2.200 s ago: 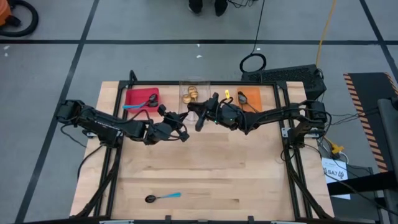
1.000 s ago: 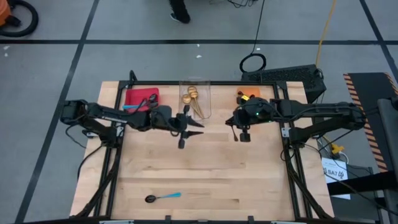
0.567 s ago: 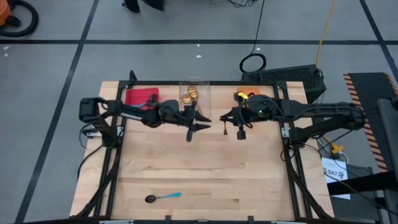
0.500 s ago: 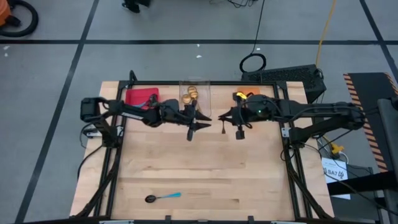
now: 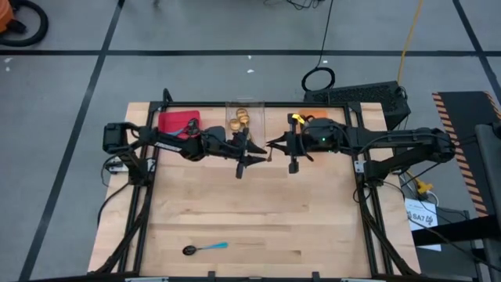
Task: Sort silverware by color (type)
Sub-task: Put the black spoon into the orange bin
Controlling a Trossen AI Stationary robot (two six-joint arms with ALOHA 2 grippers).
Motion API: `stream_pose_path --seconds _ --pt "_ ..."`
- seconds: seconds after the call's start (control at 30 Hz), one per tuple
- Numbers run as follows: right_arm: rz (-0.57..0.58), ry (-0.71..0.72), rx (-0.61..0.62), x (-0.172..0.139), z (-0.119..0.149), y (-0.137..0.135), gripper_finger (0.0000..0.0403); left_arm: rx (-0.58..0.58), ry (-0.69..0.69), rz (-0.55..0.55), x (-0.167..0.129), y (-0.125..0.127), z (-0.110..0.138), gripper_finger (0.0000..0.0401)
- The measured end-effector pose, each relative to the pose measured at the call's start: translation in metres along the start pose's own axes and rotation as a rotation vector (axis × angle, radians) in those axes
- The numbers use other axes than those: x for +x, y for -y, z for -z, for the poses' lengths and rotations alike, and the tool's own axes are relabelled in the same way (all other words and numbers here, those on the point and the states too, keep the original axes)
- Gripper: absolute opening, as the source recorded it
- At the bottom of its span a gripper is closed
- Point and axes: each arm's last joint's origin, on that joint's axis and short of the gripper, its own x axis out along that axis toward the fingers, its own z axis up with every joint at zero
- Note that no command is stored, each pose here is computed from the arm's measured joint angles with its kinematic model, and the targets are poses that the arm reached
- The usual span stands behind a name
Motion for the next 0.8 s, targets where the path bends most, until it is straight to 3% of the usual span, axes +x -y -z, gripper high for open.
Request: stream_pose_path --seconds 0.23,0.37,0.8 --pt "0.001 0.009 -0.001 0.0037 0.0 -0.0003 0.0005 -0.009 0.004 0.007 0.001 0.0031 -0.0001 0.0191" --pt "0.009 0.029 0.002 0.0062 -0.0014 0.0002 0.0005 -0.002 0.007 -0.042 0.001 0.0015 -0.0002 0.0217" --pt "0.029 0.075 -0.004 0.0062 -0.0057 0.002 0.0005 0.056 -0.004 -0.032 0.0025 0.0063 0.001 0.0208"
